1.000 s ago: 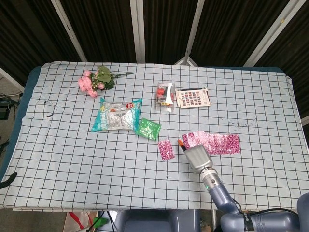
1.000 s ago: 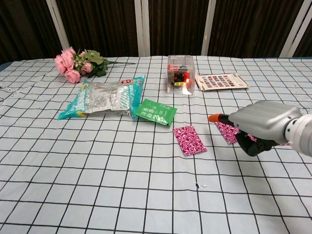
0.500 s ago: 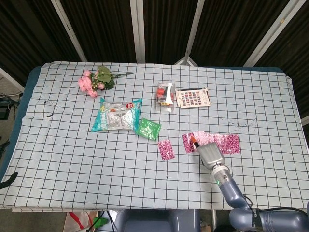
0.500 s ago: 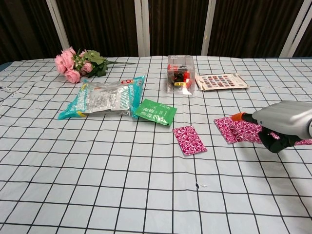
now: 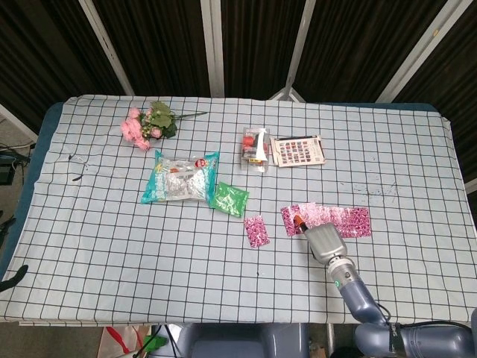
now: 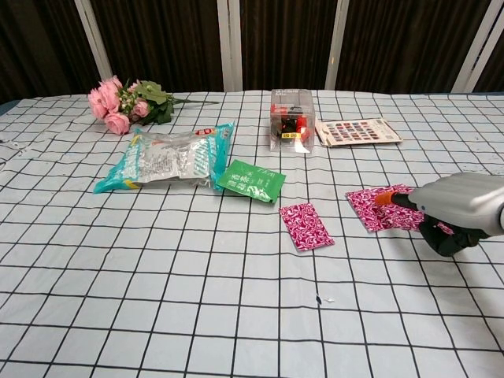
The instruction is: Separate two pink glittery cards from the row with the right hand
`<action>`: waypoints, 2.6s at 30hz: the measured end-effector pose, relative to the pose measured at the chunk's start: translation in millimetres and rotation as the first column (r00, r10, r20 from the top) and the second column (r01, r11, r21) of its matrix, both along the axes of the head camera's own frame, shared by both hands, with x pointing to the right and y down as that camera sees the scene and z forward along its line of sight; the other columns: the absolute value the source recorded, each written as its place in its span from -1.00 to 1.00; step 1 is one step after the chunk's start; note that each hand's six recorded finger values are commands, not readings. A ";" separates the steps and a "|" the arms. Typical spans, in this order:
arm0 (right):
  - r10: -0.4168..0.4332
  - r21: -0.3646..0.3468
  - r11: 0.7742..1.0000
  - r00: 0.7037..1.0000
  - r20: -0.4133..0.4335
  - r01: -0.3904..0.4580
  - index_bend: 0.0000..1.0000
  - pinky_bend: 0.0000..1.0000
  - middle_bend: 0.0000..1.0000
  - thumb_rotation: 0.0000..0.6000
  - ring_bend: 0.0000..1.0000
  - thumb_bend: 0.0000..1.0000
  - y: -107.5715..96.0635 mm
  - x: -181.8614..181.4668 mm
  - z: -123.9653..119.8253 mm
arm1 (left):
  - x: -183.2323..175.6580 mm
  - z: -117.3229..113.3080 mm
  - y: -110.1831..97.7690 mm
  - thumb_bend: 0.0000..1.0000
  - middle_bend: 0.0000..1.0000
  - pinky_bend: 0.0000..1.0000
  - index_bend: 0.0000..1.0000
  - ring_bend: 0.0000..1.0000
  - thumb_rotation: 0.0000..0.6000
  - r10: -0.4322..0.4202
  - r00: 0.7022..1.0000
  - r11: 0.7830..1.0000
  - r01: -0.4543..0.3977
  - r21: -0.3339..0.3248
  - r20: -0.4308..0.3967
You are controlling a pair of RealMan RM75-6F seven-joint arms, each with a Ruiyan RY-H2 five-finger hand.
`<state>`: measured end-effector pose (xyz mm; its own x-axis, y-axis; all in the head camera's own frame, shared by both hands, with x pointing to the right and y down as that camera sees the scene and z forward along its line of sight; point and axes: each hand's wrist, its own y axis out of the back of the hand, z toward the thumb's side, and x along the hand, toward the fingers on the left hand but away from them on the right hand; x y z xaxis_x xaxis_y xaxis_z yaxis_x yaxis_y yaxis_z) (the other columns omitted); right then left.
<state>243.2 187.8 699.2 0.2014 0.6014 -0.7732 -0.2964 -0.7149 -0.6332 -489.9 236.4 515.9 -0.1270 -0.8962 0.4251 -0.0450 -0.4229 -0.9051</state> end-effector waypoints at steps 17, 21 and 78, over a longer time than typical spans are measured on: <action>-0.017 -0.016 1.000 1.000 -0.002 0.017 -0.92 0.29 0.64 1.00 0.70 0.65 10.5 -3.4 4.7 | -0.7 -0.4 -0.3 -0.31 -1.00 -0.82 -0.71 -1.00 1.00 -0.002 1.000 1.000 0.002 0.001 -0.001; -0.018 -0.020 1.000 1.000 0.003 0.018 -0.92 0.29 0.64 1.00 0.70 0.65 14.3 -3.0 2.3 | -0.6 -0.1 -0.4 -0.31 -1.00 -0.82 -0.71 -1.00 1.00 -0.001 1.000 1.000 0.001 -0.001 -0.002; 0.308 0.191 0.908 0.904 0.296 -0.372 -1.00 -0.55 -0.92 1.00 -0.61 0.04 18.0 86.6 -99.2 | 1.3 -0.3 0.5 -0.31 -1.00 -0.82 -0.71 -1.00 1.00 0.006 1.000 1.000 -0.006 -0.003 -0.018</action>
